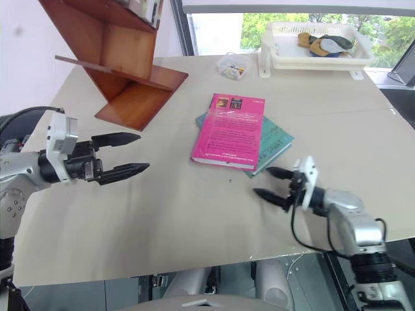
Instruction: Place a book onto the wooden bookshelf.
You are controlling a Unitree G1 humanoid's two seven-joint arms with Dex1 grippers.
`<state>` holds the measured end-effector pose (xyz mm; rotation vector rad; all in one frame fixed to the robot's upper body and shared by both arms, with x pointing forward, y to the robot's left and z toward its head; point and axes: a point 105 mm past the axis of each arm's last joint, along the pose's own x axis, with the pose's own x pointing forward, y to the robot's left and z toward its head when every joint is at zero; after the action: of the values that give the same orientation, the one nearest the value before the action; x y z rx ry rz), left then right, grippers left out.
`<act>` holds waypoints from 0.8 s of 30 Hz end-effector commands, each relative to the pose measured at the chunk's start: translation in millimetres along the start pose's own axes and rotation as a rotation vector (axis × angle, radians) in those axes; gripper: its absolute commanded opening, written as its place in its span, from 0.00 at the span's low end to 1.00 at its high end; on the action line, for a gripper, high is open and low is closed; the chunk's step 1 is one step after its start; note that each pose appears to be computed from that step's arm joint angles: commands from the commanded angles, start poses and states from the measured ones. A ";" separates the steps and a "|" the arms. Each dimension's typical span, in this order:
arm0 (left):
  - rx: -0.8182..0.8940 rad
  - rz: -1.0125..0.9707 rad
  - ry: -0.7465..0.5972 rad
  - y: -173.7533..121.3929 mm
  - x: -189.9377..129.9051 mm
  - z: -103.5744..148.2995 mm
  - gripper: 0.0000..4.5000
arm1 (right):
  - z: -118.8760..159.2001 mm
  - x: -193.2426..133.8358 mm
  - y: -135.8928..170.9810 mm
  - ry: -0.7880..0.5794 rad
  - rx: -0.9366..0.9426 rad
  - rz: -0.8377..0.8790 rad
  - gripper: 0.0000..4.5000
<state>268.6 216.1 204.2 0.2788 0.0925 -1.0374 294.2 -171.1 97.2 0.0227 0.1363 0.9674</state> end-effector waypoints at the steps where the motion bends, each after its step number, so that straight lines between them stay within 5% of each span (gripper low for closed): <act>1: 0.027 0.006 -0.006 0.6 -0.7 4.4 0.98 | 25.0 -22.6 -27.8 -0.047 -0.091 -0.120 1.00; 5: 0.027 0.006 -0.009 0.8 -0.3 5.1 0.98 | 51.7 -25.8 -56.3 -0.130 -0.154 -0.288 1.00; 10: 0.034 0.008 -0.011 2.5 0.9 6.8 0.98 | 96.3 10.3 -83.5 -0.259 -0.271 -0.552 1.00; 20: 0.048 0.016 -0.008 3.8 -0.6 8.7 0.98 | 101.1 49.5 -140.4 -0.148 -0.239 -0.816 1.00; 24: 0.053 0.030 -0.007 3.6 -3.7 8.9 0.98 | 95.5 70.9 -145.1 -0.089 -0.201 -0.736 1.00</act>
<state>271.8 215.5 201.7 0.2778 0.0958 -1.0315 461.3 -195.5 160.6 -0.1457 -0.0009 0.2117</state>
